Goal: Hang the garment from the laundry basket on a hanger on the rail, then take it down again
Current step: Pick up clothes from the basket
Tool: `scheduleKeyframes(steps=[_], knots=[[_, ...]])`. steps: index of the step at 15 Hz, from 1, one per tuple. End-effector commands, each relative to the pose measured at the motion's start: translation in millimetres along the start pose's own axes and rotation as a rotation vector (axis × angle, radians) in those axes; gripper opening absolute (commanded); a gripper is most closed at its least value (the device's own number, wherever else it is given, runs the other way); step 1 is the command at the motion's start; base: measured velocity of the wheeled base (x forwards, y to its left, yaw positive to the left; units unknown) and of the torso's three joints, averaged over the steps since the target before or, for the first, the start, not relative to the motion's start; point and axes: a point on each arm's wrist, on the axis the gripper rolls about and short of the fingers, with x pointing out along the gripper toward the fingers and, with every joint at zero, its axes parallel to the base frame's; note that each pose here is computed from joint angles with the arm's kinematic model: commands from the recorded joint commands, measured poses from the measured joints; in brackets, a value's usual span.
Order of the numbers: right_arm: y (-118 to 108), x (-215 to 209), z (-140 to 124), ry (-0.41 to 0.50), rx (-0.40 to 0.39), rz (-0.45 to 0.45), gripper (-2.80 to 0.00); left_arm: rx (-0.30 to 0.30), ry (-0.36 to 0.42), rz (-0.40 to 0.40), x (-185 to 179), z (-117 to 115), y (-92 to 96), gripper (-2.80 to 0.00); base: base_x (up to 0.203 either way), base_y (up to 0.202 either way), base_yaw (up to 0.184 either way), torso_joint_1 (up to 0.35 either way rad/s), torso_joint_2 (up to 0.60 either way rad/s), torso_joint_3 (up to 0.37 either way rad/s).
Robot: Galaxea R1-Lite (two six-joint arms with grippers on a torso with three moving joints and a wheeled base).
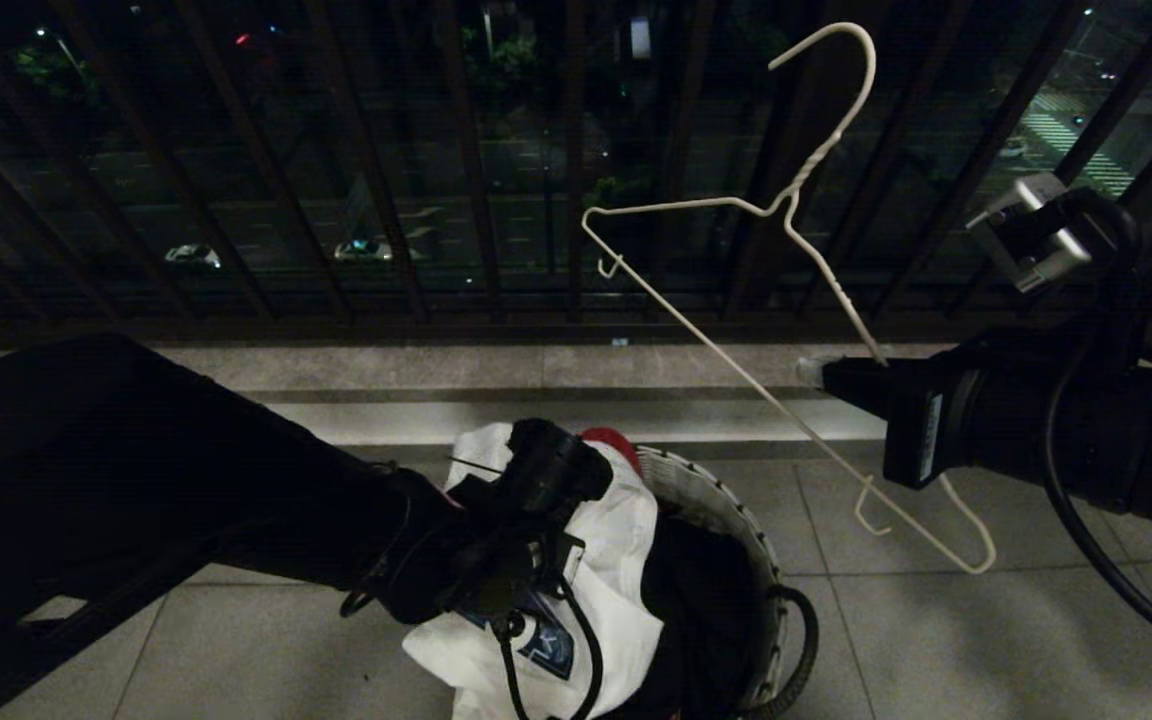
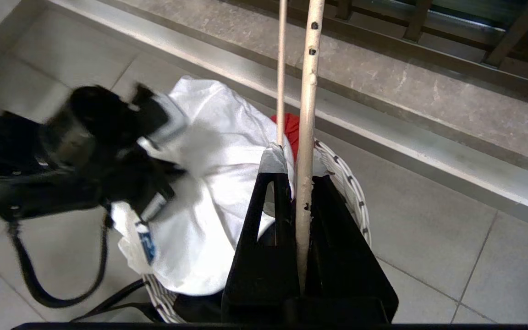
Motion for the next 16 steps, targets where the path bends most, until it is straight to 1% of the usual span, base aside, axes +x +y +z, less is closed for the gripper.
scheduleKeyframes(steps=[1,4,5,7,8,10,11,12,13,14,16], knots=[[-0.1,-0.1,0.5,-0.003,-0.001,0.000,-2.80,-0.044,-0.028,0.027,-12.3,1.5,8.9,-2.80,0.000,0.000,0.000,0.000,0.00,0.000],[0.2,1.6,-0.8,0.003,-0.002,0.000,-2.80,-0.096,-0.090,0.035,-50.3,2.5,31.1,-2.80,0.000,0.000,0.000,0.000,0.00,0.000],[0.3,4.5,-2.3,0.013,-0.003,0.000,-2.80,-0.098,-0.088,0.036,-59.8,-4.0,37.5,-2.80,0.000,0.000,0.000,0.000,0.00,0.000],[0.3,6.4,-3.4,0.019,-0.003,0.000,-2.80,-0.073,-0.034,0.040,-65.9,-28.3,44.6,-2.80,0.000,0.000,0.000,0.000,0.00,0.000],[0.2,6.4,-3.4,0.019,-0.003,-0.001,-2.80,-0.067,0.004,0.047,-64.4,-41.8,45.7,-2.80,0.000,0.000,0.000,0.000,0.00,0.000],[0.0,6.4,-3.4,0.019,-0.003,-0.002,-2.80,-0.118,0.071,0.063,-58.7,-62.8,45.6,-2.80,0.000,0.000,0.000,0.000,0.00,0.000],[0.2,6.4,-3.4,0.019,-0.003,-0.001,-2.80,-0.116,0.104,0.068,-55.8,-72.7,44.2,-2.80,0.000,0.000,0.000,0.000,0.00,0.000],[0.3,6.5,-3.5,0.019,-0.003,0.000,-2.80,-0.101,0.132,0.067,-53.4,-81.3,40.0,-2.80,0.000,0.000,0.000,0.000,0.00,0.000],[0.0,6.8,-3.7,0.020,-0.003,-0.002,-2.80,-0.100,0.151,0.067,-50.0,-86.3,35.6,-2.80,0.000,0.000,0.000,0.000,0.00,0.000],[0.2,7.6,-4.2,0.023,-0.003,-0.001,-2.80,-0.106,0.162,0.070,-46.2,-88.1,32.6,-2.80,0.000,0.000,0.000,0.000,0.00,0.000],[0.0,8.2,-4.1,0.023,-0.001,-0.002,-2.80,-0.136,0.113,0.055,-40.0,-81.4,27.5,-2.80,0.000,0.000,0.000,0.000,0.00,0.000]])
